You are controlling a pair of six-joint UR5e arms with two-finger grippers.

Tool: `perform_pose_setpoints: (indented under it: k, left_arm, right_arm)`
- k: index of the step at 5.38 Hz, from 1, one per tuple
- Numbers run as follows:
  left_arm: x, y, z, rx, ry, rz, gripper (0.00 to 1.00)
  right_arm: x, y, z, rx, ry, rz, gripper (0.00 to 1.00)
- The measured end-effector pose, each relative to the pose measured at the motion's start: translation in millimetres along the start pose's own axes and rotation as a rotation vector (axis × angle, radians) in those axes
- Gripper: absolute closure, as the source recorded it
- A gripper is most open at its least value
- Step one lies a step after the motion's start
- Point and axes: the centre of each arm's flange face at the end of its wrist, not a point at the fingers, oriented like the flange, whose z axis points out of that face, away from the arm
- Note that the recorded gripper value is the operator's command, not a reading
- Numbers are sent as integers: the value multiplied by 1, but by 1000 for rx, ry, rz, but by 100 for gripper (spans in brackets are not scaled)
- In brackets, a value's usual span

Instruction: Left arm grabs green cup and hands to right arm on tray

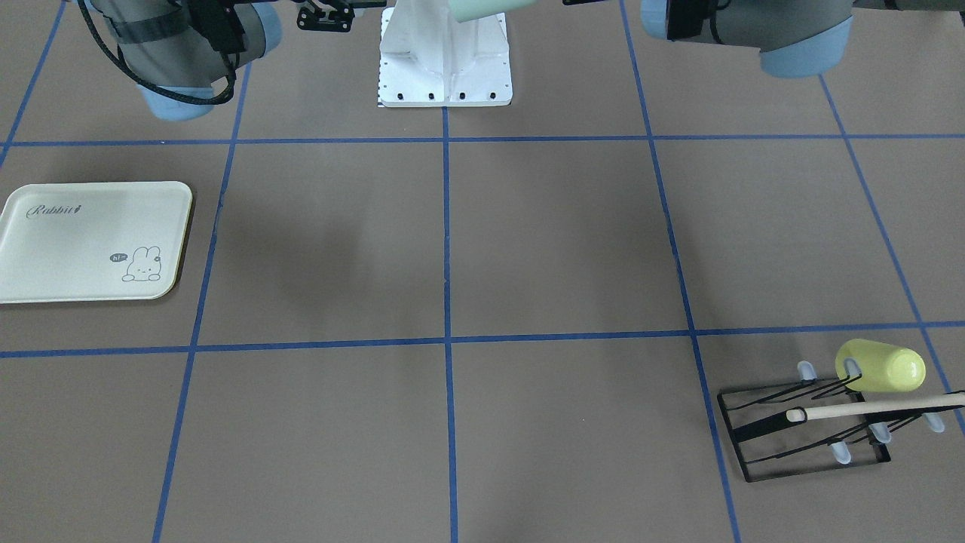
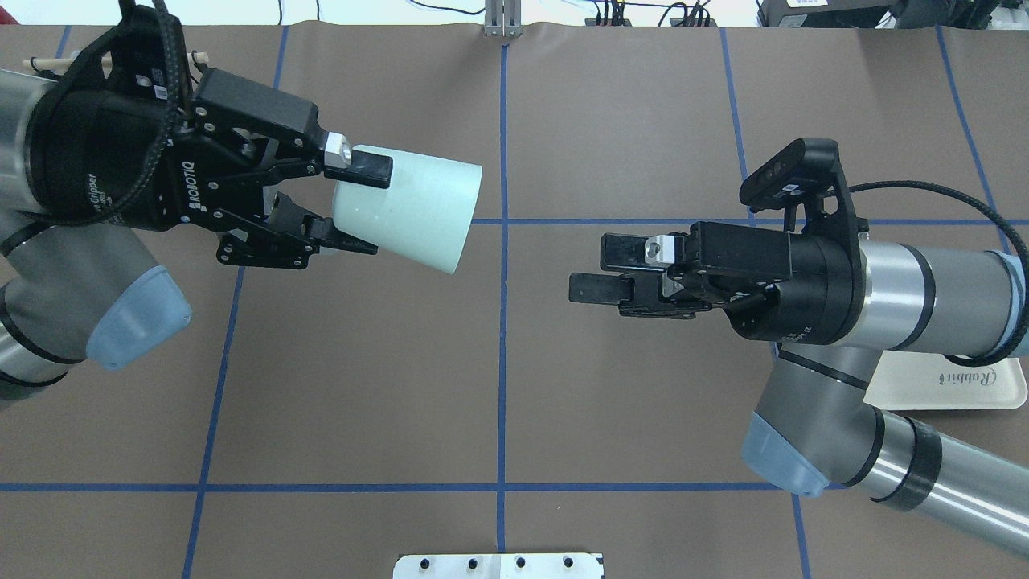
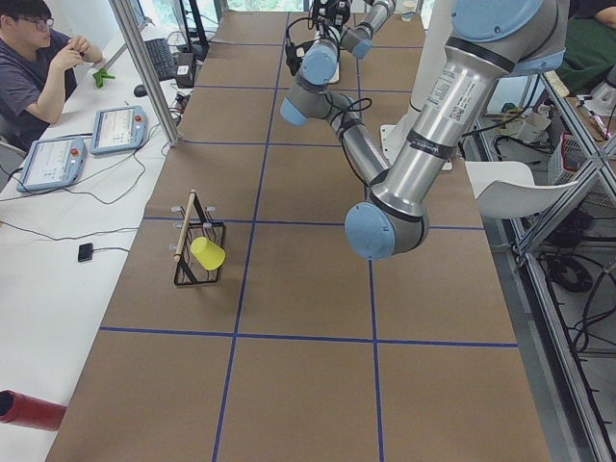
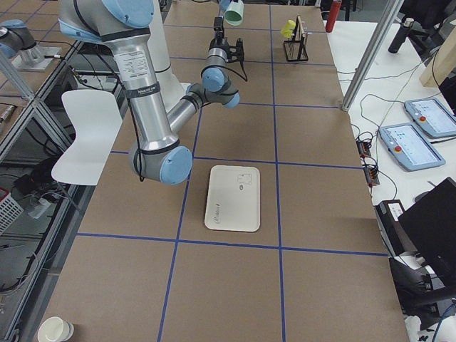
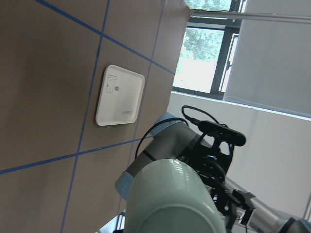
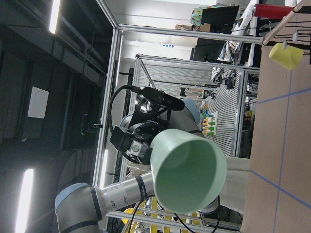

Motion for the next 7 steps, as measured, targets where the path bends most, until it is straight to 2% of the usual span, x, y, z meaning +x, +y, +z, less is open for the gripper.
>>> perform_pose_setpoints:
  k: [1, 4, 7]
  left_arm:
    - [-4, 4, 5, -11, 31, -21, 99]
    - [-19, 10, 21, -44, 23, -49, 99]
    - [-20, 10, 24, -48, 19, -54, 99]
  right_arm:
    - [-1, 2, 3, 17, -22, 6, 0]
    - [-6, 1, 15, 50, -50, 14, 1]
    - [-16, -6, 42, 80, -34, 21, 1]
